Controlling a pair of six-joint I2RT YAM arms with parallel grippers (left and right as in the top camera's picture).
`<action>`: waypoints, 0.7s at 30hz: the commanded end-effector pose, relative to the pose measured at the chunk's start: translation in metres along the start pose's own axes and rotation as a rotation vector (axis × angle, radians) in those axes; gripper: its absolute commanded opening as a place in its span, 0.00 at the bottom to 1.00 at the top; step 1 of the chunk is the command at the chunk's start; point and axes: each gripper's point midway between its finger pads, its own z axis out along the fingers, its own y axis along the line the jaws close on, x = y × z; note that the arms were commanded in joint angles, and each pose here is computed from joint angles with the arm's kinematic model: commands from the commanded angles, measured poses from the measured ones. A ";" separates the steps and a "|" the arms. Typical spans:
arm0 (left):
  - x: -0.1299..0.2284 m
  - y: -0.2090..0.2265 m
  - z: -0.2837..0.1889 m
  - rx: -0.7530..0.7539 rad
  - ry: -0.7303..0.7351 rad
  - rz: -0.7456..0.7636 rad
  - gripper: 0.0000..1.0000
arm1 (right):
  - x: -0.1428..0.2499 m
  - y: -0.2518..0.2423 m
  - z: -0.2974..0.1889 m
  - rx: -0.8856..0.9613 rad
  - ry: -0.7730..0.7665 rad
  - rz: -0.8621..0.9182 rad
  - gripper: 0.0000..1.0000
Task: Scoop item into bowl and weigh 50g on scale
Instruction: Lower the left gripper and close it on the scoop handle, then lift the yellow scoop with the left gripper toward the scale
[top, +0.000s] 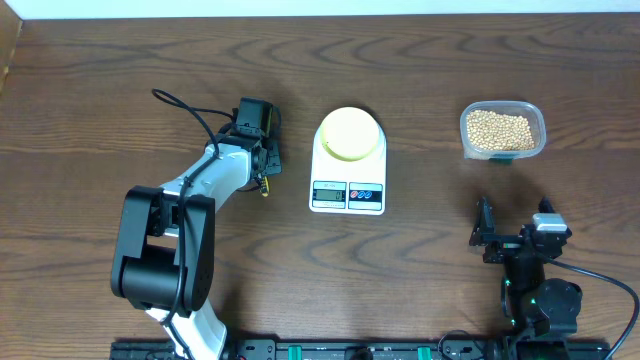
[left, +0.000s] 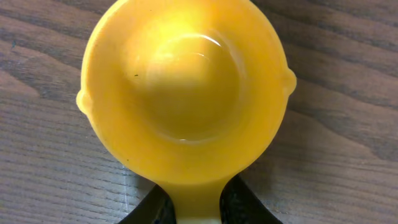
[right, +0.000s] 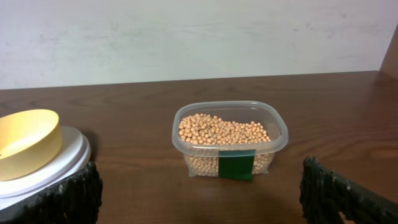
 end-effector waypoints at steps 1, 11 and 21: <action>0.014 0.009 0.012 -0.043 0.044 -0.005 0.19 | 0.000 -0.001 0.000 0.005 0.000 0.010 0.99; -0.001 0.005 0.004 -0.021 -0.014 -0.011 0.09 | 0.000 -0.001 0.000 0.005 0.000 0.010 0.99; -0.035 -0.002 -0.040 0.035 -0.147 -0.031 0.08 | 0.000 -0.001 0.000 0.005 0.000 0.010 0.99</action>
